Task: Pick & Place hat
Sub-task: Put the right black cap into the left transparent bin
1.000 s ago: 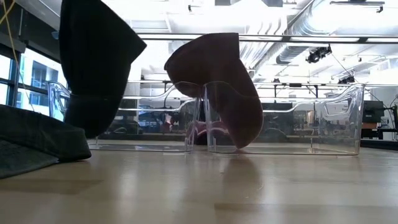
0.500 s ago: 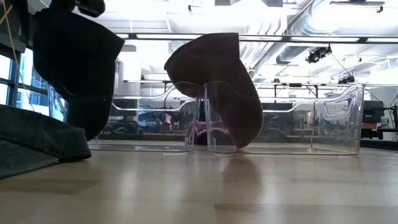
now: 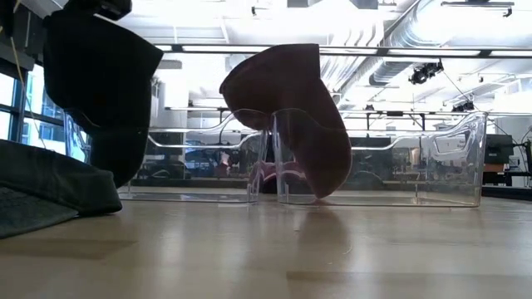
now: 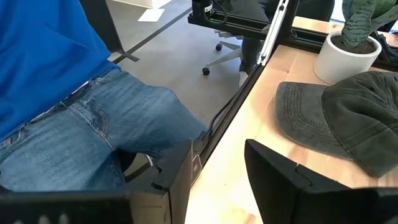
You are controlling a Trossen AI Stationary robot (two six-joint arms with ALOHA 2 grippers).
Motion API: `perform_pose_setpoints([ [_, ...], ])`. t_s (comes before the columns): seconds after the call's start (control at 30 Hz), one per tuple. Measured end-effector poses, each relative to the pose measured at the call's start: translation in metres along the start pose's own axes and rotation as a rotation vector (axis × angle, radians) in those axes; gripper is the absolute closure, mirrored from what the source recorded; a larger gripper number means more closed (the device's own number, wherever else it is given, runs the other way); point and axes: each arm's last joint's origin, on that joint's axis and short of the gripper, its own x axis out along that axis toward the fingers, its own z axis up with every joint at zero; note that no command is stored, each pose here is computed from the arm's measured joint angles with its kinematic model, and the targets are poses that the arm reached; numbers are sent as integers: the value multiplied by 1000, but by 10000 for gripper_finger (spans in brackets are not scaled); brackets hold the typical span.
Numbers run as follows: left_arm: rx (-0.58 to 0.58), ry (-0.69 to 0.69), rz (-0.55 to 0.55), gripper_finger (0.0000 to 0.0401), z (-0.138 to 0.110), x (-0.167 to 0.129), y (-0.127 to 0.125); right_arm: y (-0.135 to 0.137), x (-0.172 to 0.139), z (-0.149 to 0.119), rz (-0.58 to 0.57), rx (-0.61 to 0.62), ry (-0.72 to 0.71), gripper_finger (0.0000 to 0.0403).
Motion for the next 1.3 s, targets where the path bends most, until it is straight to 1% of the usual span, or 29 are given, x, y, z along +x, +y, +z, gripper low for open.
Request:
perform_pose_setpoints([
  [0.1,0,-17,-36,200,-2,-1,-2,0,0,0,0,-6,1,261],
  [0.17,-8,-27,-65,209,-1,-1,-2,0,0,0,0,-14,3,260],
  [0.33,-57,9,-159,255,-3,13,-6,0,0,0,0,-26,3,260],
  [0.4,-72,34,-167,276,-6,19,-7,0,0,0,0,-29,3,261],
  [0.5,-77,38,-129,300,-13,19,-8,0,0,0,0,-41,4,260],
  [0.6,-56,33,-75,312,-16,17,-8,0,0,-1,-1,-42,7,261],
  [0.7,-18,27,-30,311,-20,14,-8,0,0,-1,-1,-42,7,260],
  [0.8,-24,5,21,304,-27,9,-8,0,0,-1,-1,-42,6,261],
  [0.93,-29,-22,57,295,-36,4,-10,0,0,-1,-1,-42,6,261],
  [1.1,-52,12,109,292,-53,16,-14,0,0,-1,0,-42,6,261],
  [1.17,-46,41,159,292,-59,22,-15,0,0,-1,0,-42,5,260],
  [1.3,33,120,329,292,-63,26,-10,0,0,0,1,-42,5,261],
])
